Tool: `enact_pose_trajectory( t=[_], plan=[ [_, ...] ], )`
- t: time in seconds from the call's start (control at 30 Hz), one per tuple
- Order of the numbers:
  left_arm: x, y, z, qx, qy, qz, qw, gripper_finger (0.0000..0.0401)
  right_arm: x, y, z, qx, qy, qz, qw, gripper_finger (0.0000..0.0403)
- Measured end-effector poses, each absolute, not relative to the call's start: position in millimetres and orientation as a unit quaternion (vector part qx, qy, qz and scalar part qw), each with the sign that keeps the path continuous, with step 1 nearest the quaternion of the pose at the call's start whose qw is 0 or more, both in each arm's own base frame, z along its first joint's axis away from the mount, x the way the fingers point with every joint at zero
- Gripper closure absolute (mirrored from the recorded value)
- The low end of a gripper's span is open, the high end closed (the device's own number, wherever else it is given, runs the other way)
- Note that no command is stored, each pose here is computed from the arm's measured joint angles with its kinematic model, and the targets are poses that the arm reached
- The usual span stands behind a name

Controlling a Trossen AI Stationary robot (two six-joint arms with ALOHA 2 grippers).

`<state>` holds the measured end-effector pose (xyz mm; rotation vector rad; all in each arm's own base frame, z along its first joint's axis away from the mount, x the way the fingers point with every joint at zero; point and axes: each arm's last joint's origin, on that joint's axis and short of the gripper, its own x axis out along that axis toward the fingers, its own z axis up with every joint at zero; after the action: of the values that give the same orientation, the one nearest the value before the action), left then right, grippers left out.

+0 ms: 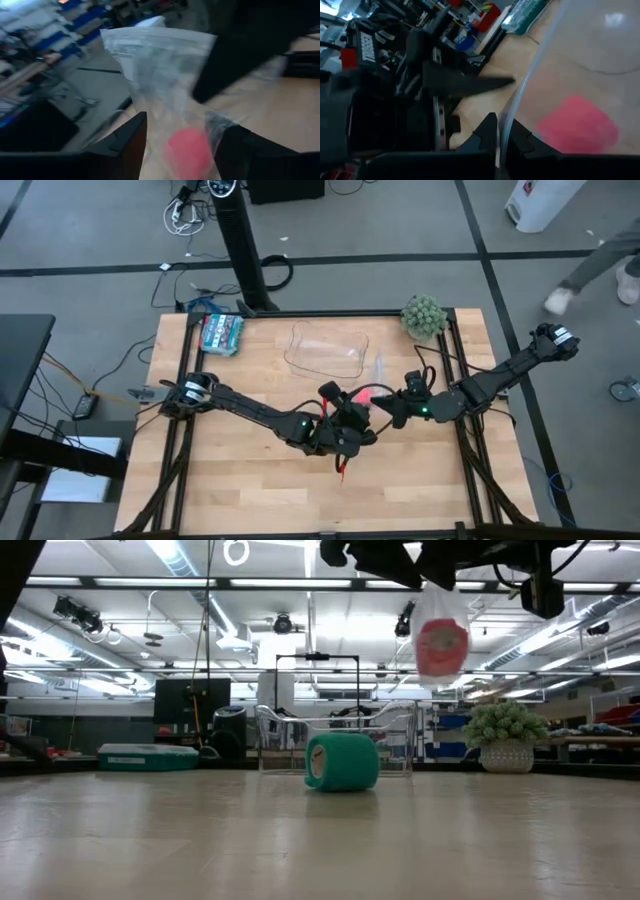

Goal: Roll bandage
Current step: Open the transparent zip bag

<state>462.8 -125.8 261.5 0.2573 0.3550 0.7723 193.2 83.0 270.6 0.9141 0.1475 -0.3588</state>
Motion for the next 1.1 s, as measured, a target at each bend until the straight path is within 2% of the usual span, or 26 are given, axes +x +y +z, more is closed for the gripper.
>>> enact_pose_trajectory(
  t=[0.07,0.13,0.2,0.27,0.33,0.67,0.8,0.93,1.1],
  plan=[
    [463,-125,262,0.140,0.173,0.383,0.897,0.0201,194,86,270,0.436,0.073,-0.168,0.881,0.0394],
    [463,-126,264,0.156,0.175,0.381,0.895,0.0228,196,87,268,0.422,0.078,-0.165,0.888,0.0391],
    [463,-127,265,0.170,0.177,0.376,0.894,0.0281,196,89,267,0.410,0.082,-0.165,0.893,0.0384],
    [463,-131,265,0.183,0.180,0.365,0.895,0.0353,197,90,266,0.394,0.086,-0.163,0.901,0.0373],
    [463,-134,266,0.187,0.181,0.356,0.898,0.0385,196,90,267,0.382,0.089,-0.159,0.906,0.0358],
    [451,-152,256,0.225,0.223,0.330,0.889,0.0397,159,81,297,0.359,0.058,-0.101,0.926,0.0256],
    [443,-158,265,0.225,0.233,0.294,0.899,0.0398,143,79,307,0.314,0.058,-0.055,0.946,0.0226],
    [434,-160,282,0.194,0.248,0.199,0.928,0.0399,139,89,308,0.256,0.066,-0.012,0.964,0.0221],
    [427,-150,295,0.145,0.282,0.078,0.945,0.0399,149,114,294,0.127,0.092,0.007,0.988,0.0234]
  ],
)
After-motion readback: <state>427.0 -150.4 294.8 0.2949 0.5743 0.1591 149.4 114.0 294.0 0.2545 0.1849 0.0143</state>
